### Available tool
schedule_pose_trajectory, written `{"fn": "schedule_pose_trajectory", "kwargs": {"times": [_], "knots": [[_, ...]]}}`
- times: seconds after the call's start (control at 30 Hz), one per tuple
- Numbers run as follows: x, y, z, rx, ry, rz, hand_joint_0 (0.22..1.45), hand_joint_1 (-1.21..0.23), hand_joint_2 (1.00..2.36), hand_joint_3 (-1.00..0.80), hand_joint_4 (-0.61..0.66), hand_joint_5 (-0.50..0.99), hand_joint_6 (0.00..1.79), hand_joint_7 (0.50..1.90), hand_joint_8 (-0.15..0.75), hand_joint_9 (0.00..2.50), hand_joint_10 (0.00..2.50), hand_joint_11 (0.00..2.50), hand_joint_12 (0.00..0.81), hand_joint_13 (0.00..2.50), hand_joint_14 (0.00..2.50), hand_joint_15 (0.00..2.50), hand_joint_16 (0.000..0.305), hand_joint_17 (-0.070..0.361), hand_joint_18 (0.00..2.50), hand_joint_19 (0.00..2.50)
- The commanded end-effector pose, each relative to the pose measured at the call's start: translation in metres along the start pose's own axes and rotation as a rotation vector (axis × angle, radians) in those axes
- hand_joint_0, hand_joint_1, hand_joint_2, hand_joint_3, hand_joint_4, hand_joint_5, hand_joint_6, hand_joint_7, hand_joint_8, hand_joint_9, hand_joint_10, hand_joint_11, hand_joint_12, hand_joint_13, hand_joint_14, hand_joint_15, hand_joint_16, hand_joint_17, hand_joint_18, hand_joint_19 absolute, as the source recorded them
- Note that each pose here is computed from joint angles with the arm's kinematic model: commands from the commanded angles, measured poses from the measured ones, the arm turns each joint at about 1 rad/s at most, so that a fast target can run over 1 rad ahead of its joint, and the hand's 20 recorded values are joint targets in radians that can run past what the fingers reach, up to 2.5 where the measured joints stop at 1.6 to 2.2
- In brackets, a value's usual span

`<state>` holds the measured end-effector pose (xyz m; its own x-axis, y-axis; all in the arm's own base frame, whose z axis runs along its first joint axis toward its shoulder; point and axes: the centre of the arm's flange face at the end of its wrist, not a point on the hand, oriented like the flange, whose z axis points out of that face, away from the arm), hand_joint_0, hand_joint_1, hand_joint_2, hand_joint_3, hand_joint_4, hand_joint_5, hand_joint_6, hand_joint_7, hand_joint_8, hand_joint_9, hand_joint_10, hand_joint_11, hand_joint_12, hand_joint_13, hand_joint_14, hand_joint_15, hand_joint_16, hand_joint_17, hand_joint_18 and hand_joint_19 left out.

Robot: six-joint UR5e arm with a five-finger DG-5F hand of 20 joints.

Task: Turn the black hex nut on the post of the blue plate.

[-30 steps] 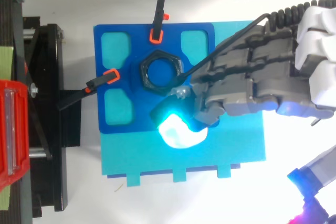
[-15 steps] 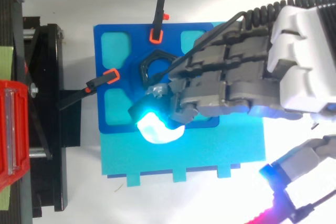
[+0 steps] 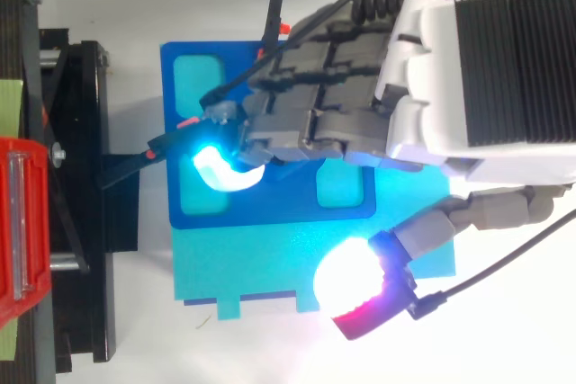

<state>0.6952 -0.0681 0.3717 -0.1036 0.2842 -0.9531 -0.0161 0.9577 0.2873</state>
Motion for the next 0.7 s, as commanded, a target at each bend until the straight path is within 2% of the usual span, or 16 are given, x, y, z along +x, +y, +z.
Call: {"fn": "schedule_pose_trajectory", "kwargs": {"times": [0.0, 0.17, 0.2, 0.23, 0.33, 0.43, 0.5, 0.57, 0.6, 0.67], "knots": [[0.0, 0.001, 0.001, 0.01, -0.007, -0.047, 0.51, -0.48, 1.0, -0.5, 0.18, -0.19, 0.5, 0.7, 0.253, 0.61, 0.0, 0.04, 0.344, 0.58, 0.01, 0.19, 0.054, 0.121, 0.5, 0.41], [0.001, 0.001, 0.002, 0.008, -0.01, -0.06, 0.51, -0.48, 1.0, -0.5, 0.18, -0.19, 0.5, 0.7, 0.258, 0.62, 0.0, 0.04, 0.346, 0.59, 0.01, 0.19, 0.054, 0.121, 0.51, 0.42], [0.013, -0.003, 0.008, 0.013, 0.008, -0.061, 0.51, -0.48, 1.0, -0.5, 0.18, -0.19, 0.5, 0.7, 0.258, 0.62, 0.0, 0.05, 0.347, 0.6, 0.01, 0.19, 0.054, 0.121, 0.51, 0.42], [0.019, -0.007, 0.012, 0.005, 0.01, -0.059, 0.51, -0.48, 1.0, -0.5, 0.18, -0.19, 0.5, 0.7, 0.259, 0.62, 0.0, 0.04, 0.347, 0.6, 0.01, 0.19, 0.054, 0.12, 0.51, 0.42], [0.019, -0.004, 0.013, -0.013, 0.007, -0.061, 0.51, -0.48, 1.0, -0.5, 0.18, -0.19, 0.5, 0.7, 0.26, 0.62, 0.0, 0.04, 0.345, 0.59, 0.01, 0.19, 0.053, 0.12, 0.51, 0.43], [0.02, -0.002, 0.013, -0.009, 0.009, -0.061, 0.49, -0.42, 1.0, -0.5, 0.18, -0.19, 0.5, 0.7, 0.26, 0.61, 0.0, 0.04, 0.355, 0.58, 0.01, 0.19, 0.055, 0.124, 0.52, 0.42], [0.019, -0.002, 0.014, -0.01, 0.005, -0.062, 0.46, -0.34, 1.0, -0.5, 0.18, -0.2, 0.5, 0.7, 0.259, 0.49, 0.0, 0.01, 0.373, 0.31, 0.0, 0.08, 0.059, 0.132, 0.34, 0.37], [0.019, -0.002, 0.014, -0.012, 0.005, -0.062, 0.44, -0.27, 1.0, -0.5, 0.19, -0.2, 0.5, 0.7, 0.266, 0.44, 0.0, 0.0, 0.381, 0.18, 0.0, 0.01, 0.06, 0.135, 0.21, 0.33], [0.019, -0.002, 0.014, -0.012, 0.005, -0.062, 0.43, -0.22, 1.0, -0.5, 0.19, -0.21, 0.5, 0.7, 0.252, 0.34, 0.0, 0.0, 0.373, 0.09, 0.0, 0.0, 0.06, 0.136, 0.07, 0.32], [0.019, -0.002, 0.014, -0.012, 0.005, -0.061, 0.43, -0.16, 1.0, -0.5, 0.19, -0.21, 0.5, 0.69, 0.241, 0.27, 0.0, 0.0, 0.372, 0.01, 0.0, 0.0, 0.061, 0.137, 0.0, 0.27]]}}
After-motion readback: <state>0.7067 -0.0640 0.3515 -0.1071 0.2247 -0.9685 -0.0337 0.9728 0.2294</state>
